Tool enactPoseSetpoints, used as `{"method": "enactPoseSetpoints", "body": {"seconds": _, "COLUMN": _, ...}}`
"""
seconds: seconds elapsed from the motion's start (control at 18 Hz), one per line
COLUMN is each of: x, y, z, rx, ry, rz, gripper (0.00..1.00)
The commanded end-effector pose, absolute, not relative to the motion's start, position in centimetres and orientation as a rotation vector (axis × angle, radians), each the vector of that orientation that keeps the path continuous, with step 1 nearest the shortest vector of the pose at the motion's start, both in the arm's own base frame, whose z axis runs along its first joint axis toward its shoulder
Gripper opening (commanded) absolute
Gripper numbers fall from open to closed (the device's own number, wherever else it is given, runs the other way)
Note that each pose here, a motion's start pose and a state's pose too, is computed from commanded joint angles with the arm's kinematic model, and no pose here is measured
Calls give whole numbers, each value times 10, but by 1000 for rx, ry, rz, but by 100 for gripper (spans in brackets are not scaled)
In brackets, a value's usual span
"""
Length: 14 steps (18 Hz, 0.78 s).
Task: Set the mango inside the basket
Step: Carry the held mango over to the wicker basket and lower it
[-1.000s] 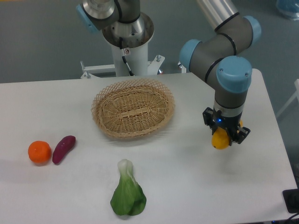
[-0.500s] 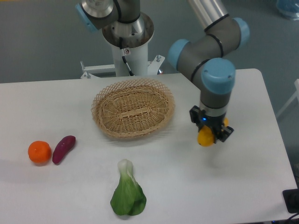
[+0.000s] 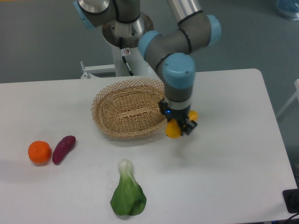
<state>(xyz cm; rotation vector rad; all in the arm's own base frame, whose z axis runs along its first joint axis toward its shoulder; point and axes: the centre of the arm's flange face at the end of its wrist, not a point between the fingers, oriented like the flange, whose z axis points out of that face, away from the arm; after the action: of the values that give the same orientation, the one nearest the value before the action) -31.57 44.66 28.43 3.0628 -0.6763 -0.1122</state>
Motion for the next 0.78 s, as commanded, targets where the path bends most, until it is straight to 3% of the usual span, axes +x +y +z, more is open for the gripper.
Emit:
{"method": "enactPoseSetpoints", "body": {"seconds": 0.44, "x": -238, "y": 439, "z": 268, "rx": 3022, "ry": -798, "rz": -60, "gripper": 64}}
{"method": "enactPoseSetpoints", "body": {"seconds": 0.78, "x": -219, "y": 431, "z": 252, "rx": 2978, "ry": -824, "rz": -61, "gripper": 64}}
